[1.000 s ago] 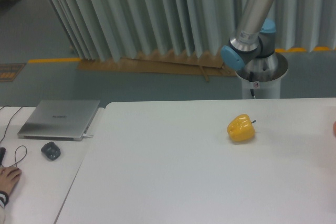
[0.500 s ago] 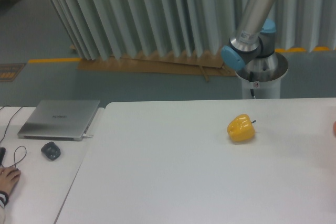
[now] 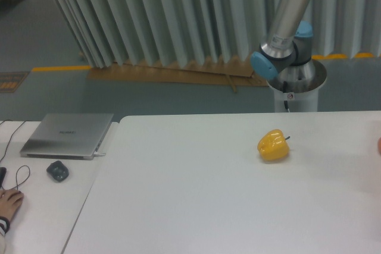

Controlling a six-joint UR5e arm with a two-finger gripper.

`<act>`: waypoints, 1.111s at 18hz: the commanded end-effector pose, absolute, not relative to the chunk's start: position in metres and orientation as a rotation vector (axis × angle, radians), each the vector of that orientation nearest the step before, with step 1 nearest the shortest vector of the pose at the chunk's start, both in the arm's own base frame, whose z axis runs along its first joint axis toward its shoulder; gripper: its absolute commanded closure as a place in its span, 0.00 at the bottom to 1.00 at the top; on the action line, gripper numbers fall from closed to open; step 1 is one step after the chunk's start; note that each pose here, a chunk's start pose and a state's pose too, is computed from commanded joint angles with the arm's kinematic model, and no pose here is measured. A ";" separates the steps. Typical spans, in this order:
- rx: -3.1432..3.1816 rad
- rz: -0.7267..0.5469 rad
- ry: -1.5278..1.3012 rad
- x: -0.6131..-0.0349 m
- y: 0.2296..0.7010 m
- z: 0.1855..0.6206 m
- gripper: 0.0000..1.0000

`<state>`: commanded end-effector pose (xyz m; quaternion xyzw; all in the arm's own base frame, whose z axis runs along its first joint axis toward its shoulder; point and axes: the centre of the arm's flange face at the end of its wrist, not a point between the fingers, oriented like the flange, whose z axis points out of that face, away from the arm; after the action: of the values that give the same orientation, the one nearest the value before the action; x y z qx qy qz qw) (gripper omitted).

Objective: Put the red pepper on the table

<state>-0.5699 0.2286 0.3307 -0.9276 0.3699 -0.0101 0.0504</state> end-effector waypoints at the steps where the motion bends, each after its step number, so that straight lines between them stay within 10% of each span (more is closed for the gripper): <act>1: -2.822 -0.054 1.122 -0.567 0.232 0.337 0.43; 20: -2.867 -0.033 0.934 -0.454 0.373 0.421 0.44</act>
<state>-0.4544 0.3733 0.4206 -0.9489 0.3092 -0.0108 0.0628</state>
